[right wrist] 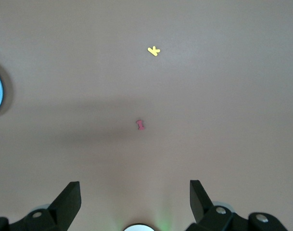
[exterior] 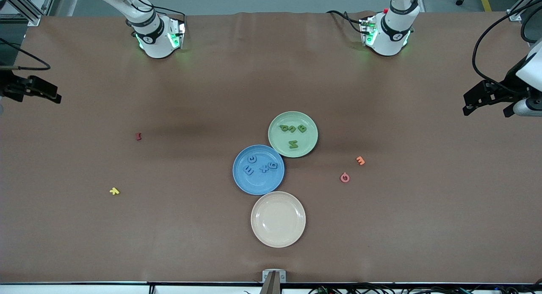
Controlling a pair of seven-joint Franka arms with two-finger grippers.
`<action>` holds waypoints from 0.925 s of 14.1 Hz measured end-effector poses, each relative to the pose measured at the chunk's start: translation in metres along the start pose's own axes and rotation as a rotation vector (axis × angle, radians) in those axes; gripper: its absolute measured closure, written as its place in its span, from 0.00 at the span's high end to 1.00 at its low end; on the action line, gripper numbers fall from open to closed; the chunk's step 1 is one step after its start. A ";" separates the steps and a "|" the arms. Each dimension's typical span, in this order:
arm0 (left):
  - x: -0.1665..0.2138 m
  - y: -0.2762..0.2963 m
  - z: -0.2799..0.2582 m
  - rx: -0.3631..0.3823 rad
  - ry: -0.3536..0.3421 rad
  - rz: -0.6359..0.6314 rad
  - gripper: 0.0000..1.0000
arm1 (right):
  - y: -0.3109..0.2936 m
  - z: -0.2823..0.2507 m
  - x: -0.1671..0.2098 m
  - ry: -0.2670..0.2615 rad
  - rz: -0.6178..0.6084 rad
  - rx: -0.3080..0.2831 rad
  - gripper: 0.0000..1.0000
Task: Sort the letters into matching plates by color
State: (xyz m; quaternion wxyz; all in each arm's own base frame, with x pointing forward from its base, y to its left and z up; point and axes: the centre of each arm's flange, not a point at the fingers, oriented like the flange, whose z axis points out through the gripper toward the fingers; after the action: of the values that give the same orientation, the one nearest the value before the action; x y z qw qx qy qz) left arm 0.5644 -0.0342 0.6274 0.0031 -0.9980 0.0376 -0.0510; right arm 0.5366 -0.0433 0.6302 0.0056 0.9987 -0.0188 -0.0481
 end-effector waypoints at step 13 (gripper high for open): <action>0.000 0.000 0.000 -0.030 0.001 -0.008 1.00 | -0.009 -0.013 -0.030 0.020 0.014 0.044 1.00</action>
State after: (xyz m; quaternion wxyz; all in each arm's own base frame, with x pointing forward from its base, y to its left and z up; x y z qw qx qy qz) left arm 0.5643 -0.0346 0.6276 -0.0121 -0.9980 0.0343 -0.0508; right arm 0.5080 -0.0327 0.6457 -0.0157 0.9988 -0.0269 -0.0375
